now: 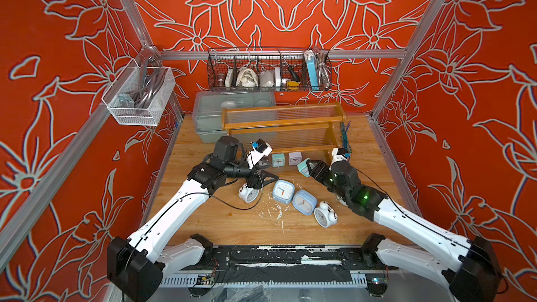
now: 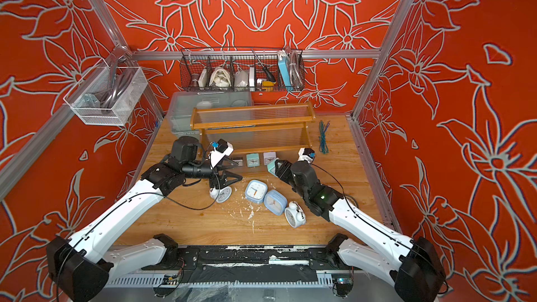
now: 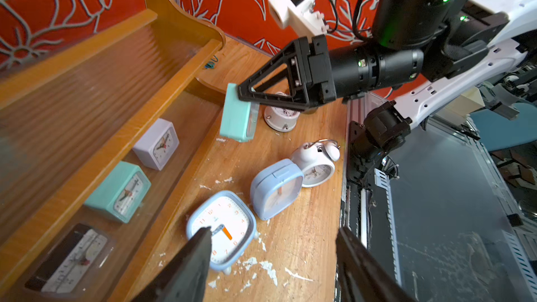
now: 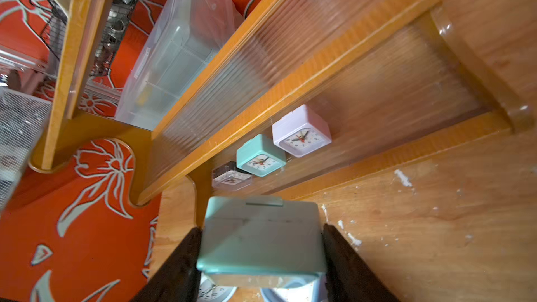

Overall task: Place the alarm clocks on the shelf by style
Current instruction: Place the alarm on the shelf.

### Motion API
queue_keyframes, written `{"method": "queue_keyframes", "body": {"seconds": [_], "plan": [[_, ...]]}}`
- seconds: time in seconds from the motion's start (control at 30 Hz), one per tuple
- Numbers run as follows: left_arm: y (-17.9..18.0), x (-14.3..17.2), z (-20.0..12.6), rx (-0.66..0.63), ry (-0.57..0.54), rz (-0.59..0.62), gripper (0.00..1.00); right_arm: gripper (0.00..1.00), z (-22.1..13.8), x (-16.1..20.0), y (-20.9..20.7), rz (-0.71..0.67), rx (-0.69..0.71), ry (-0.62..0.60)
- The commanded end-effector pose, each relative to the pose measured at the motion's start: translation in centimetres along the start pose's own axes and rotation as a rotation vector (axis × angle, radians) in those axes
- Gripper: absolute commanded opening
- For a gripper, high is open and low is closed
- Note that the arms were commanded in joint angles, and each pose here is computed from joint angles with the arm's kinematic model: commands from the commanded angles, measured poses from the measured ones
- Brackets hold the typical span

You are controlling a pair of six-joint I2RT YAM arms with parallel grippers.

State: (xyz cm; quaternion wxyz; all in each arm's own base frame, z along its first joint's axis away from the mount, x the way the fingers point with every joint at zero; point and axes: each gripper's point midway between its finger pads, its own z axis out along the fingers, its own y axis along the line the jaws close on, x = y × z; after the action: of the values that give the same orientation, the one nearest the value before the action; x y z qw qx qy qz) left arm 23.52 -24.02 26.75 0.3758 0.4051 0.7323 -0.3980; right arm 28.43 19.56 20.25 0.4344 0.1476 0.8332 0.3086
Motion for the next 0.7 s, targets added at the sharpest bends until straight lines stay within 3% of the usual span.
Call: {"method": "queue_keyframes", "body": {"seconds": [0.0, 0.27, 0.67], "plan": [[-0.8, 1.1, -0.3, 0.028, 0.027, -0.026, 0.69, 0.54, 0.2, -1.4, -0.2, -0.292, 0.039, -0.047], [-0.3, 3.0, 0.2, 0.015, 0.067, -0.067, 0.69, 0.52, 1.2, -2.7, -1.3, -0.592, 0.097, -0.161], [-0.1, 3.8, 0.2, -0.003, 0.075, -0.086, 0.69, 0.50, 4.6, -2.1, -4.8, -0.647, 0.176, -0.216]]}}
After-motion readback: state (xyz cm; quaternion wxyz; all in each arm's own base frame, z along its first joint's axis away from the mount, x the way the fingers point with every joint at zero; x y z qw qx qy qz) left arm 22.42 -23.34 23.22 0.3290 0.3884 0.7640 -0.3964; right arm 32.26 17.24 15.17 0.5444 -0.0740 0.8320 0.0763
